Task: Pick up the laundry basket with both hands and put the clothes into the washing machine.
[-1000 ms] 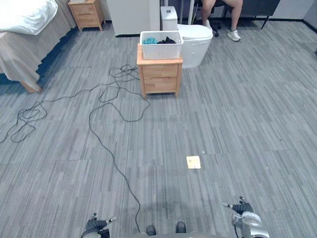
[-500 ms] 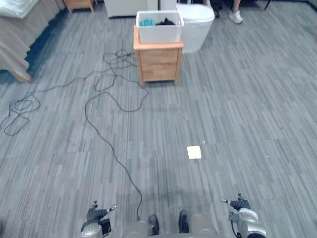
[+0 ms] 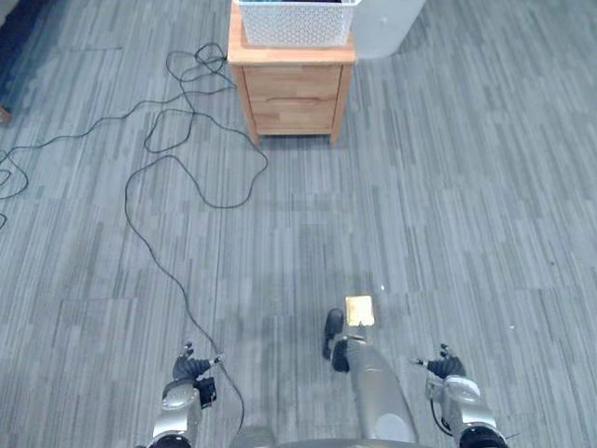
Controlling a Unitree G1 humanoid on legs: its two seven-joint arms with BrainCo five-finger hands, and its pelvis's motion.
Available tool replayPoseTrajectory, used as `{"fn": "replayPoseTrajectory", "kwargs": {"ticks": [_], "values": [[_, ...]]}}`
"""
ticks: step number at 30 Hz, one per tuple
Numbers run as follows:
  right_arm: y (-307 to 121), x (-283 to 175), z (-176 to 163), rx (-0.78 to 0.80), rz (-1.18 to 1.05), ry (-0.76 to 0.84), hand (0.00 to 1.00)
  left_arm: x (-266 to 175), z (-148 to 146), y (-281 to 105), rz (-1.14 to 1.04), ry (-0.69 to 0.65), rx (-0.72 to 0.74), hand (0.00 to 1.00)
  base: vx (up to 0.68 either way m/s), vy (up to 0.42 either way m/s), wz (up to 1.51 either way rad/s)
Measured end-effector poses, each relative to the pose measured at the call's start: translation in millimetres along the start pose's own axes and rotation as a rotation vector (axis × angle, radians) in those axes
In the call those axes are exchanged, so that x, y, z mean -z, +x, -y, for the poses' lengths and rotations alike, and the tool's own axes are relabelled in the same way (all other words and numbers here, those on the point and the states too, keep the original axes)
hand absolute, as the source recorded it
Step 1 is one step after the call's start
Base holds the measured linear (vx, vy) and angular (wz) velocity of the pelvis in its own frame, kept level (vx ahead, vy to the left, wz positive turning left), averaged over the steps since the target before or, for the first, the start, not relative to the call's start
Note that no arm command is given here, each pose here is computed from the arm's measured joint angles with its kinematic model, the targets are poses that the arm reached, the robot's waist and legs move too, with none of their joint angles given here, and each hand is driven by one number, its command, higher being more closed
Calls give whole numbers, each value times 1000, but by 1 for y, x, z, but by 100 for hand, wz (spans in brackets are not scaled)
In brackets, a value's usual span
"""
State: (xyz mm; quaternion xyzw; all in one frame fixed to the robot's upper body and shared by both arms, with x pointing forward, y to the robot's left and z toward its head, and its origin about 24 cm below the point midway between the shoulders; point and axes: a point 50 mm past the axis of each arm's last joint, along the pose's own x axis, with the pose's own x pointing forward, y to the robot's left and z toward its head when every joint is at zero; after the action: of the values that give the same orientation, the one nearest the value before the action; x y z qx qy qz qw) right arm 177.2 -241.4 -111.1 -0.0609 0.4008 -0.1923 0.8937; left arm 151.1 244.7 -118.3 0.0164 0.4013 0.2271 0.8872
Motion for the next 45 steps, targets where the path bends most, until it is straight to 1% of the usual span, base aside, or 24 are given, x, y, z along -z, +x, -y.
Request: {"fn": "replayPoseTrajectory", "kwargs": {"ticks": [2, 5, 8, 12, 14, 18, 21, 26, 28, 31, 33, 36, 39, 43, 45], "values": [[-2, -10, -12, -41, 48, -24, 0, 5, 2, -2, -16, -16, 2, 0, 640, -225, -59], [-3, -22, -18, -55, 96, -13, 0, 3, 9, -5, 4, -39, 17, 0, 573, -85, -68], [-2, -31, -26, -80, 122, -30, 0, 10, 6, -8, -4, -48, 10, 0, 653, 34, -73], [1, -25, -17, -59, 97, -59, 0, 24, 5, -13, -46, -60, 1, 0, 540, 195, -49], [-1, -15, -19, -67, 62, -62, 0, 28, -4, -13, -58, -65, -27, 0, 621, 301, -11], [-3, -1, -15, -48, 19, -40, 0, 27, -4, -12, -64, -59, -27, 0, 750, 271, 33], [-3, -4, -21, -68, 27, -55, 0, 31, -6, -12, -84, -47, -35, 0, 648, 141, 22], [-4, -14, -28, -87, 71, -51, 0, 12, -9, -6, -24, -33, -34, 0, 483, -23, 26], [-6, 1, -25, -82, 26, -58, 0, 12, -15, -5, -26, -2, -39, 0, 560, -202, 60], [-5, 5, -8, -44, 13, -79, 0, 21, 4, -9, -57, -31, 1, 0, 471, -174, 29], [-7, 3, -9, -45, 33, -70, 0, 18, 9, -9, -49, -42, 12, 0, 366, -161, 40], [-17, -3, -14, -52, 96, -42, 0, 22, 8, -17, -31, -57, 8, 0, 397, -114, -10], [-18, -6, -15, -41, 114, -26, 0, 10, 9, -17, 17, -62, 14, 0, 305, -22, -13], [-18, -12, -16, -38, 132, -14, 0, 7, 10, -16, 29, -66, 15, 0, 358, 168, -16], [-20, -15, -19, -46, 144, -6, 0, 5, 4, -15, 36, -65, -3, 0, 265, 175, 2]]}}
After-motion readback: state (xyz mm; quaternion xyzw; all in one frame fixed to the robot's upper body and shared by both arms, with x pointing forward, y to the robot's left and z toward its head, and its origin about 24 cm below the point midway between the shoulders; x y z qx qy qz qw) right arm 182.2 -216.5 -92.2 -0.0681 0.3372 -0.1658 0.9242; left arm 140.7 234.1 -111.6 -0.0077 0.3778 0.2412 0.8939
